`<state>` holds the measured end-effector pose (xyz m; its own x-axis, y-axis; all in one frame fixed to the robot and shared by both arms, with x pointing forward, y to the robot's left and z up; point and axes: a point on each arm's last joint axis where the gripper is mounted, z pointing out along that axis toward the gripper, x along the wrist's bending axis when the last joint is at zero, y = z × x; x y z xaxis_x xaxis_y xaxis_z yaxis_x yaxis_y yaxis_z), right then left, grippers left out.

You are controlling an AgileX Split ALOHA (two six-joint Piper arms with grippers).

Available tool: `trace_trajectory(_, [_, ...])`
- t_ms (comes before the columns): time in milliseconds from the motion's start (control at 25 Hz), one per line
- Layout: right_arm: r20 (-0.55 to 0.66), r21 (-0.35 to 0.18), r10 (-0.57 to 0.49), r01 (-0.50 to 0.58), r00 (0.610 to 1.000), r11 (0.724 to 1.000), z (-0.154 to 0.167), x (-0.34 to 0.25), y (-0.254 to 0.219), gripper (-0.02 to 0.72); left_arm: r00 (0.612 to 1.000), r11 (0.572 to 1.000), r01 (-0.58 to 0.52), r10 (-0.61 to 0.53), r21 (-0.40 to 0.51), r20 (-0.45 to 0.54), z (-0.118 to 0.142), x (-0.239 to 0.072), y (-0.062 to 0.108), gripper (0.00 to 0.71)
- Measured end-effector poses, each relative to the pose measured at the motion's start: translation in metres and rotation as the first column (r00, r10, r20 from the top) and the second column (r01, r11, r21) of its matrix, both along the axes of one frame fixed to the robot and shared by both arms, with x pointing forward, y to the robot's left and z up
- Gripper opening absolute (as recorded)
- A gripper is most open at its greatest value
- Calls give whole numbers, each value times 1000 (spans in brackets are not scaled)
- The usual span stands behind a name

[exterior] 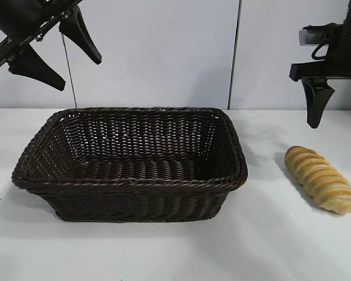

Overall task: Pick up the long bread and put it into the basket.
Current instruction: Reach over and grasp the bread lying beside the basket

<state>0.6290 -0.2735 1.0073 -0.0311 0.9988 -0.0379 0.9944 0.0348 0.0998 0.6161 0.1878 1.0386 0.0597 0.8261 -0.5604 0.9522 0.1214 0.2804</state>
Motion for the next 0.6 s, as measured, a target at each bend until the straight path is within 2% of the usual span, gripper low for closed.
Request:
trace_trajectory(240, [-29,-3,0,0,1000,1000,-11,3,0,527,1000,1000,0,0,0,0,0,0,0,508])
trace_trajectory(600, [-159,-14,0,-3,987,1000,-68,14,1,527,1000,1000,0,0,0,0,0,0,0,508])
